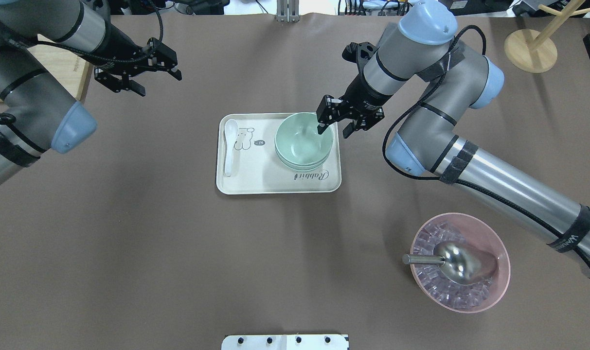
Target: Stack green bowls together
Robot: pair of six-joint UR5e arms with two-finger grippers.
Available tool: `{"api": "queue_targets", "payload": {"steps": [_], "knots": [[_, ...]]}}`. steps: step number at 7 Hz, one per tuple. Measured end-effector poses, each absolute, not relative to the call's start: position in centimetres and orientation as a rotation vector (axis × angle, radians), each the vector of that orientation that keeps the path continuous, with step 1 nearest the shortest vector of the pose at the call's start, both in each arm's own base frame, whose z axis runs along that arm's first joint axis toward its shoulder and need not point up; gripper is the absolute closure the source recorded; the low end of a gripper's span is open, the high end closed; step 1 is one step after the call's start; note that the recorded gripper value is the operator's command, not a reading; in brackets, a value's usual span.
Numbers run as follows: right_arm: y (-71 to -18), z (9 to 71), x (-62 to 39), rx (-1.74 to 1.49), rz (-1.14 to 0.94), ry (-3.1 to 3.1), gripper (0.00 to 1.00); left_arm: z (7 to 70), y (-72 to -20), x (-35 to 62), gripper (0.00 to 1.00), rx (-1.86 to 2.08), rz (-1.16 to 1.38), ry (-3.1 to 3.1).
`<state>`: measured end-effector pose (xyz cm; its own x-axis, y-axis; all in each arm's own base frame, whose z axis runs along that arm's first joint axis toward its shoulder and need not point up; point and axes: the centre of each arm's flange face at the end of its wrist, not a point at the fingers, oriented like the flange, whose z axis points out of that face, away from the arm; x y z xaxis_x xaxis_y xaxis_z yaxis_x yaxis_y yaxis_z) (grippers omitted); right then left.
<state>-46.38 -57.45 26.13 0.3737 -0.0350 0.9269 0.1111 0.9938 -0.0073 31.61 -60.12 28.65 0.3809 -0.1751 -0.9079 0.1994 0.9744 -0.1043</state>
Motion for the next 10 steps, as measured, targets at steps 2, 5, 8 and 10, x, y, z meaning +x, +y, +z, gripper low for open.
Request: {"api": "queue_targets", "payload": {"steps": [2, 5, 8, 10], "knots": [[-59.1, 25.3, -43.5, -0.081, -0.048, -1.194, 0.00, 29.3, -60.8, 29.9, 0.02, 0.034, -0.259, 1.146], [-61.3, 26.0, -33.5, -0.135, 0.075, -1.158, 0.00, 35.7, -64.0, 19.4, 0.02, 0.107, -0.203, 0.975], [-63.1, 37.0, -22.5, 0.007, 0.121, -0.982, 0.00, 44.9, -63.4, 4.7, 0.02, 0.198, -0.057, 0.826], [-64.0, 45.1, -11.9, 0.081, 0.020, -0.746, 0.00, 48.8, -61.6, -0.5, 0.02, 0.220, -0.037, 0.795]]}}
